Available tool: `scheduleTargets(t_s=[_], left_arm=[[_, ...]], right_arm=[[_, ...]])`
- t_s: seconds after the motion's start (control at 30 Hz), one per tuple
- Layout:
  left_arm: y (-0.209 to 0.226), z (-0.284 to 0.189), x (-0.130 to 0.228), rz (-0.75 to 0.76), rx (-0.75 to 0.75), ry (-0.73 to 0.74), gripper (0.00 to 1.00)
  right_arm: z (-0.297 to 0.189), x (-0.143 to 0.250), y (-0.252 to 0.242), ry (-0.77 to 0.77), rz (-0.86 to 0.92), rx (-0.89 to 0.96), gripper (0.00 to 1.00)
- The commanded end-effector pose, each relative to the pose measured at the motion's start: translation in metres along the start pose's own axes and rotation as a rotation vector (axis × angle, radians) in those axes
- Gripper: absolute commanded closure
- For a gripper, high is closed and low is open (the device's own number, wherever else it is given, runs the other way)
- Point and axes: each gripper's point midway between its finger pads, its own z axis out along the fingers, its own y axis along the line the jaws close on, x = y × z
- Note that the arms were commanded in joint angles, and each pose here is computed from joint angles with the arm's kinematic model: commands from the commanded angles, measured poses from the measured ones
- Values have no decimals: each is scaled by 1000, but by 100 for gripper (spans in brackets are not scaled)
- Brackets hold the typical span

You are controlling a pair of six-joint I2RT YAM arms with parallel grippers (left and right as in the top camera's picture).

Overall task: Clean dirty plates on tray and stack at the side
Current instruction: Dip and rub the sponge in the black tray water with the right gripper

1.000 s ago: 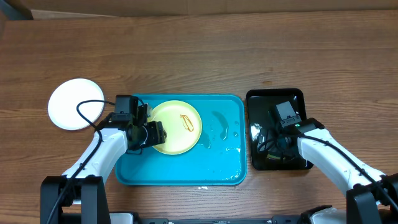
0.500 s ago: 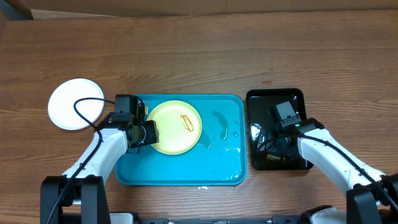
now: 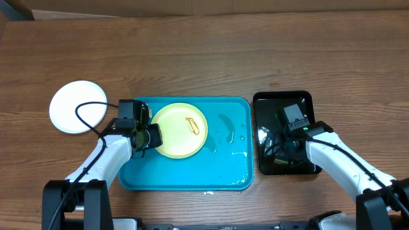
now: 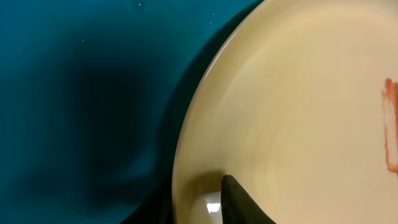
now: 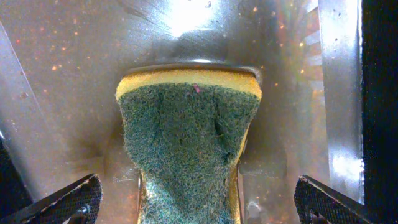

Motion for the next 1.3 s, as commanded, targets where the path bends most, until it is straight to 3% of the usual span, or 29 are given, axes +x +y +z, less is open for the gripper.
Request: scheduleTargets(t_s=[0.0,0.17,0.4,0.67,0.8,1.27], left_arm=[[2,5,11,-4,-11,26,78],[2,5,10,-4,-9,22,96],[2,5,10,-11,-10,23,94],[2,5,10,-10,-10,22,93],[2,5,10,-10,-10,23,93],[2,5,11,-11,-11,27,92]], right_arm=[[1,0,-3,-4,6,10,0],[1,0,-3,-4,6,10,0],[1,-5,0,-22,1,1,0],[-7,-54,30,-219,29,-133,0],[-3,-30,29,-112,12,-142,0],[3,-9,8,-44,32,-42,4]])
